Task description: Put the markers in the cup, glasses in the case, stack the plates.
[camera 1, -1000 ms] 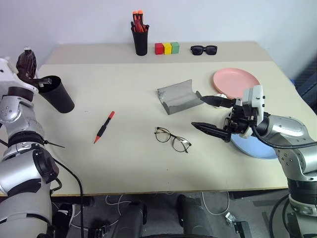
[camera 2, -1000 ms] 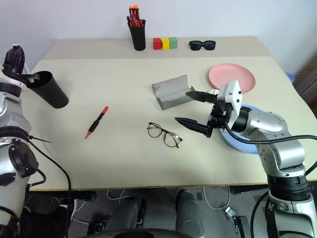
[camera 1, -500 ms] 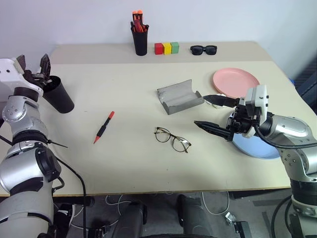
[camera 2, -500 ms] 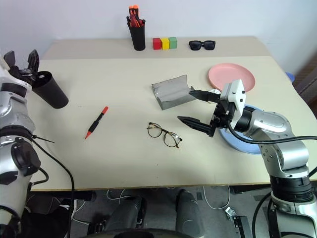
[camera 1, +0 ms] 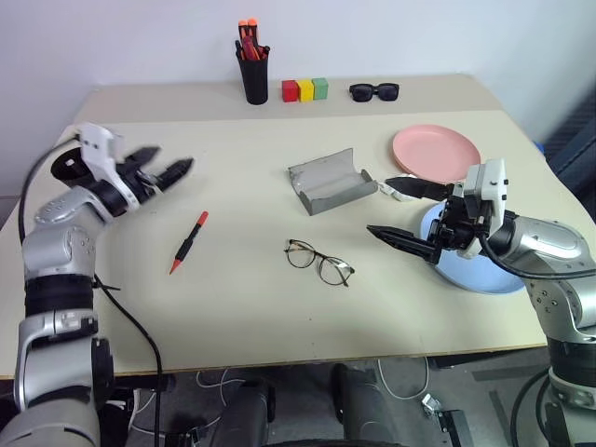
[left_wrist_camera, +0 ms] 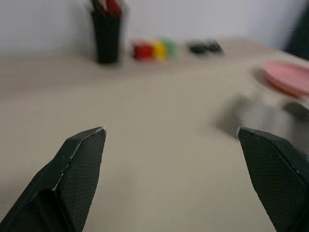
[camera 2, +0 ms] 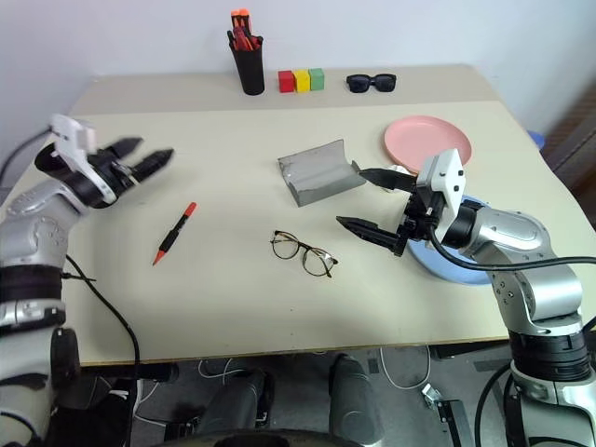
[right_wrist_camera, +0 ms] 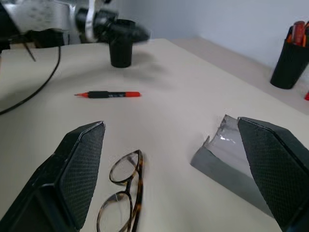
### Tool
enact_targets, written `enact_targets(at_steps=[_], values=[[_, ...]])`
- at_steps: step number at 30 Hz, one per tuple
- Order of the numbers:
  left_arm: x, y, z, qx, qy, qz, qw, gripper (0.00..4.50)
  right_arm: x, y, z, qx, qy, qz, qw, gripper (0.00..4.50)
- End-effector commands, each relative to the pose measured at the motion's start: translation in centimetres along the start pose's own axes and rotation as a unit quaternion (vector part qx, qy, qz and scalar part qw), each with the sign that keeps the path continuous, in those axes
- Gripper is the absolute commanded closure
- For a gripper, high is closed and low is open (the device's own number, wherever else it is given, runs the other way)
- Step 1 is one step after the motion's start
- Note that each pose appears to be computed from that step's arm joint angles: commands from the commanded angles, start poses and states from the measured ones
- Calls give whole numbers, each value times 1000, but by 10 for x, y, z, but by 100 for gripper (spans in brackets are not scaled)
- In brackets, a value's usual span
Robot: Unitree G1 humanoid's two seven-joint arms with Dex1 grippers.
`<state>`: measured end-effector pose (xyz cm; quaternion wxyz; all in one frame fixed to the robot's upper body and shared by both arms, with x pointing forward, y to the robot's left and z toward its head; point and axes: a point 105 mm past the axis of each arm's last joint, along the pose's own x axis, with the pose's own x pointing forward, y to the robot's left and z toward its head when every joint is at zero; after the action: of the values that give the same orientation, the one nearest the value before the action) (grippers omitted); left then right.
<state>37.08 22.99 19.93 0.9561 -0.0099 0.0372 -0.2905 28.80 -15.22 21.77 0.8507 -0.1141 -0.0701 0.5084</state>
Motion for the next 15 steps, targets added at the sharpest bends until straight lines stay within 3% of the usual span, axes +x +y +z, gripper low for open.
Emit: enact_targets(at_steps=[1,4,9,15], values=[[-3,-9,10,19,24,30,999,2,4,-2,10,-21,-20,3,1000,0],[-8,-16,-2,13,72,45,996,2,5,-3,9,-22,-18,2,1000,0],[-27,-24,0,-26,99,76,992,2,-1,-3,9,-22,-15,-4,1000,0],[-42,-33,-38,-39,226,132,964,2,0,-3,9,-21,-17,-5,1000,0]])
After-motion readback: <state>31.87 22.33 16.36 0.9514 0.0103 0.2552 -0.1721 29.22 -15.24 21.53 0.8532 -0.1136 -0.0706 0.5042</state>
